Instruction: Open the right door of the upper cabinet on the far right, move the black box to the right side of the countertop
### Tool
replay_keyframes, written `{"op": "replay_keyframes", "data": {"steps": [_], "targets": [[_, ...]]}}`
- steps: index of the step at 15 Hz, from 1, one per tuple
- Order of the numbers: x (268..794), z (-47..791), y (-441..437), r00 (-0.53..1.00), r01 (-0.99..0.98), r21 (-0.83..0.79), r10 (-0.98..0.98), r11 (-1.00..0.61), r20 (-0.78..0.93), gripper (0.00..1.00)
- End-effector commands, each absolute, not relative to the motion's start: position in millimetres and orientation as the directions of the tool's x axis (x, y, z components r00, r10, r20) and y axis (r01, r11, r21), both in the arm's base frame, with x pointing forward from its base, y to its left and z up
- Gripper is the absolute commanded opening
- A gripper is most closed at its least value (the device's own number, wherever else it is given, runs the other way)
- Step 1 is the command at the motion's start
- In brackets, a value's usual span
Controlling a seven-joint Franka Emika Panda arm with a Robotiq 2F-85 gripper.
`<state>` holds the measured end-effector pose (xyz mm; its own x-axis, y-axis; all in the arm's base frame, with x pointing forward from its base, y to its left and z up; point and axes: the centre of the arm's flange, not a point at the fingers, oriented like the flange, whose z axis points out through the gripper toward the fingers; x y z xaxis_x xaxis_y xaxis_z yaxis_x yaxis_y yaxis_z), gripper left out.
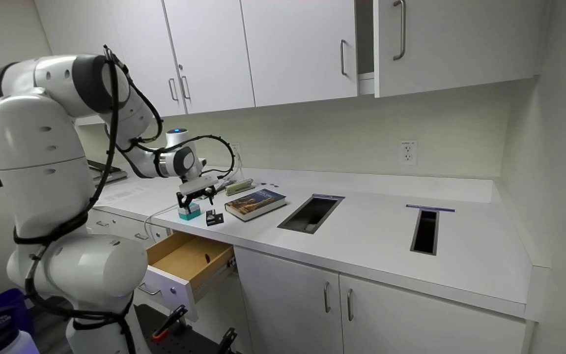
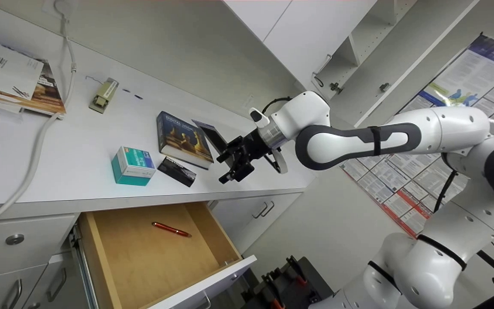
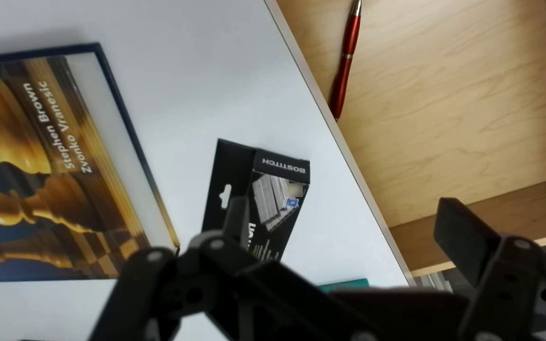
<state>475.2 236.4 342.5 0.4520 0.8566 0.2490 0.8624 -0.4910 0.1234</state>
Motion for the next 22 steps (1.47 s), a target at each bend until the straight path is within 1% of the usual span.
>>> {"op": "replay_keyframes", "data": {"steps": [1,4,10,13,16,22], "targets": [[476.1,342.5,236.7,0.452,0.862,0.123,0.856,-0.491,0.250,1.00],[485.8,335.7,242.3,0.477,0.845,0.129,0.840,-0.519,0.259,1.00],[530.3,318.0,259.6,0.578,0.773,0.101,0.761,-0.626,0.295,1.00],[548.1,310.1,270.4,0.603,0.762,0.074,0.745,-0.644,0.285,1.00],[559.6,300.2,281.3,0.606,0.759,0.083,0.747,-0.646,0.275,1.00],[571.5,274.9,293.4,0.612,0.762,0.088,0.758,-0.642,0.227,1.00]]}}
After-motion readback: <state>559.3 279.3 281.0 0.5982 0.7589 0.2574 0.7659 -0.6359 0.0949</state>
